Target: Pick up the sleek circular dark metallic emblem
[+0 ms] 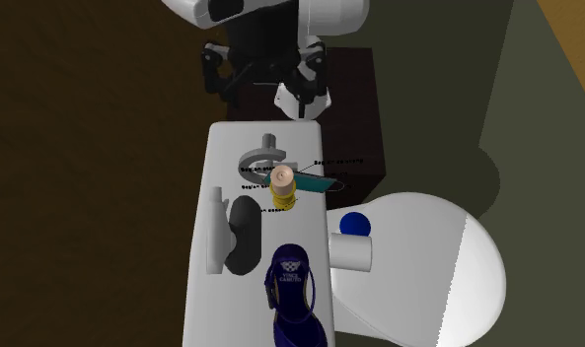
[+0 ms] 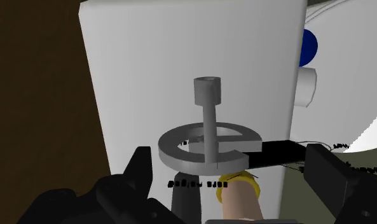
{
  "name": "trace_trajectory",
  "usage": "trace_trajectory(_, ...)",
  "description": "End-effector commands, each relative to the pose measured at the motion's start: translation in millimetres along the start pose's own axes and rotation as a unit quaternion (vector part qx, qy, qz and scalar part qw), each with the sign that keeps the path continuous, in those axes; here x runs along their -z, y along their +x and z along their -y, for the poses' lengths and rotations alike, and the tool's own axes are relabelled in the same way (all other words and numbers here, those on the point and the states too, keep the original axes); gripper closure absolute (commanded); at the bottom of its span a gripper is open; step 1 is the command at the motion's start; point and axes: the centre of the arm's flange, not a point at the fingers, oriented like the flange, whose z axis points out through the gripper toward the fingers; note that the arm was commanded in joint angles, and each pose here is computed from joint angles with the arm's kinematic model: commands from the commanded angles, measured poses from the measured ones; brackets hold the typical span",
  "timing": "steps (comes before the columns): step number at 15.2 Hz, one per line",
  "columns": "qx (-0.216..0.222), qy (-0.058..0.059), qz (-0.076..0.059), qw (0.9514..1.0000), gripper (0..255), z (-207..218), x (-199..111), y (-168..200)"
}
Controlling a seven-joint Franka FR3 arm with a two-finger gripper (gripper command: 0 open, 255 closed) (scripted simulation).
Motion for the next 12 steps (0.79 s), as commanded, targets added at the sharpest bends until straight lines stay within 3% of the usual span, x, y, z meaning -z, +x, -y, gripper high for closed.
trace_trajectory(1,0.006,0.002,0.003,1.0,0,-7.9,-12.5,-1.6)
trace_trajectory(9,0.006,0.002,0.003,1.0,0,-7.3,-46.7,-7.4)
trace_trajectory(10,0.006,0.002,0.002,1.0,255,-7.2,-47.1,-7.9)
trace_trajectory(12,0.006,0.002,0.002,1.0,255,-7.3,-47.2,-7.5)
